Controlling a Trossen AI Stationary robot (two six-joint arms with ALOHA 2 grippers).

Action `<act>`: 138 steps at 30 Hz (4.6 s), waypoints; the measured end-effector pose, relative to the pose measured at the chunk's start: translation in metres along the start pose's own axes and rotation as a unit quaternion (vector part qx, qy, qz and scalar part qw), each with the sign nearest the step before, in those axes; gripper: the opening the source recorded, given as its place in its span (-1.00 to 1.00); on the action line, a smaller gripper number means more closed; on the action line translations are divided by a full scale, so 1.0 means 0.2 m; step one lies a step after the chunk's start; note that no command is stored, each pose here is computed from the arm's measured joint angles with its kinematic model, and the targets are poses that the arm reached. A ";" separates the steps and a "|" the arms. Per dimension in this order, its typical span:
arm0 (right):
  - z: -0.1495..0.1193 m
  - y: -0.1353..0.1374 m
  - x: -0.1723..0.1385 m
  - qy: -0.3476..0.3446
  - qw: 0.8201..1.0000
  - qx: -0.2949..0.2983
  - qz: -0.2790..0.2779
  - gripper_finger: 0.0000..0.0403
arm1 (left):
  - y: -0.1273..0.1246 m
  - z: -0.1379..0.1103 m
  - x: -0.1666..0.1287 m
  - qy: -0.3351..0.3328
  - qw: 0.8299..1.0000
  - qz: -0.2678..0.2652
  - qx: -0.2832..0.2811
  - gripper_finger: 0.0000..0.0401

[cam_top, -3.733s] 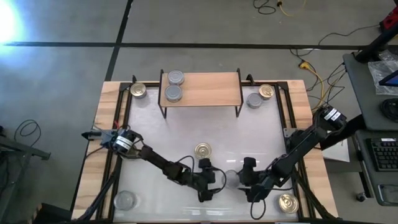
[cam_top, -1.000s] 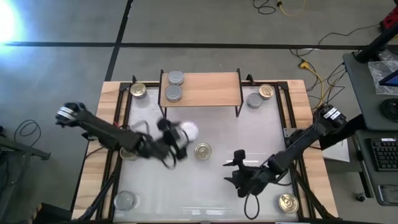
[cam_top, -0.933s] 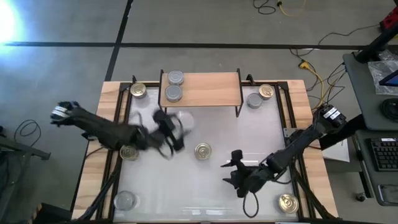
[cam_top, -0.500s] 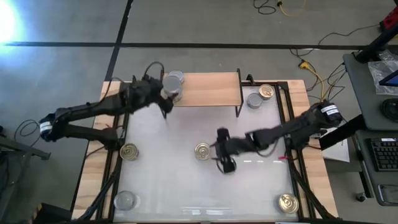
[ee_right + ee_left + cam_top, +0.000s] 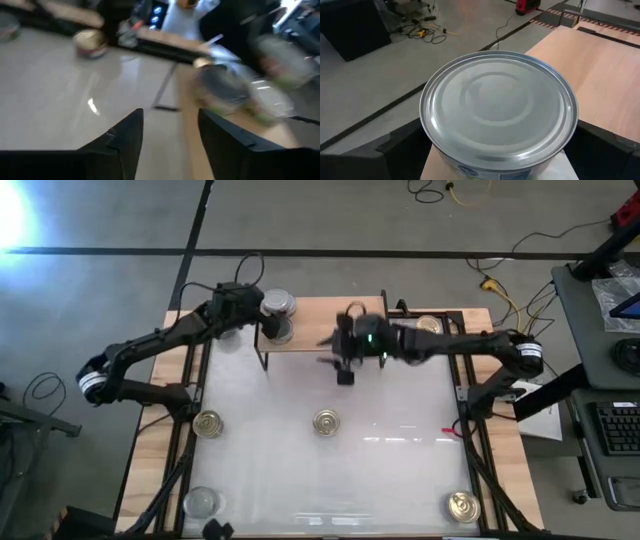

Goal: Stack canned seafood by type on shelf
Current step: Stack the green tuna can on top of the green tuna can on the shelf

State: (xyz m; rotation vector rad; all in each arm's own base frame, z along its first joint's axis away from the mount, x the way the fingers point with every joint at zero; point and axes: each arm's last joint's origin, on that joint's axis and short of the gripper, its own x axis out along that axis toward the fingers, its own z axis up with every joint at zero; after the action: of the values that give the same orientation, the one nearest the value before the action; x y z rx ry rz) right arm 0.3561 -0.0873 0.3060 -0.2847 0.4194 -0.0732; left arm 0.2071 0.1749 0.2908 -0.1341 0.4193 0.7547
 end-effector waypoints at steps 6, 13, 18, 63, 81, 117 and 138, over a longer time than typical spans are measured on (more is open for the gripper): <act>0.06 -0.27 0.08 -0.019 0.999 -0.008 -0.046 -0.45 | 0.00 0.02 0.10 0.034 0.999 -0.038 -0.002 0.87; 0.04 -0.54 0.22 -0.021 0.995 0.023 -0.091 -0.78 | 0.05 0.02 0.13 0.039 0.999 -0.022 0.006 0.87; 0.00 -0.70 0.31 -0.078 0.995 0.059 -0.015 -0.92 | 0.13 0.03 0.10 0.023 0.996 -0.073 0.052 0.86; -0.10 -0.81 0.60 -0.074 0.995 0.058 0.028 -0.94 | 0.28 -0.02 0.17 0.012 0.985 -0.138 0.101 0.87; -0.16 -0.79 0.63 -0.054 0.997 0.055 0.002 -0.94 | 0.29 -0.06 0.24 0.033 0.986 -0.129 0.096 0.87; -0.20 -0.78 0.64 -0.033 0.997 0.062 -0.012 -0.94 | 0.29 -0.03 0.14 0.045 0.986 -0.110 0.121 0.99; -0.17 -0.80 0.63 -0.074 0.995 0.055 -0.037 -0.94 | 0.29 -0.04 0.14 0.050 0.985 -0.104 0.131 0.99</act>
State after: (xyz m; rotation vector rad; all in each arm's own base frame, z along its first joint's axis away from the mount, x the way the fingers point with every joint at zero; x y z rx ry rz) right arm 0.4562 -0.2657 0.2735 -0.1954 0.2565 -0.1463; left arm 0.1831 0.2322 0.2742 0.0316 0.5876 0.4822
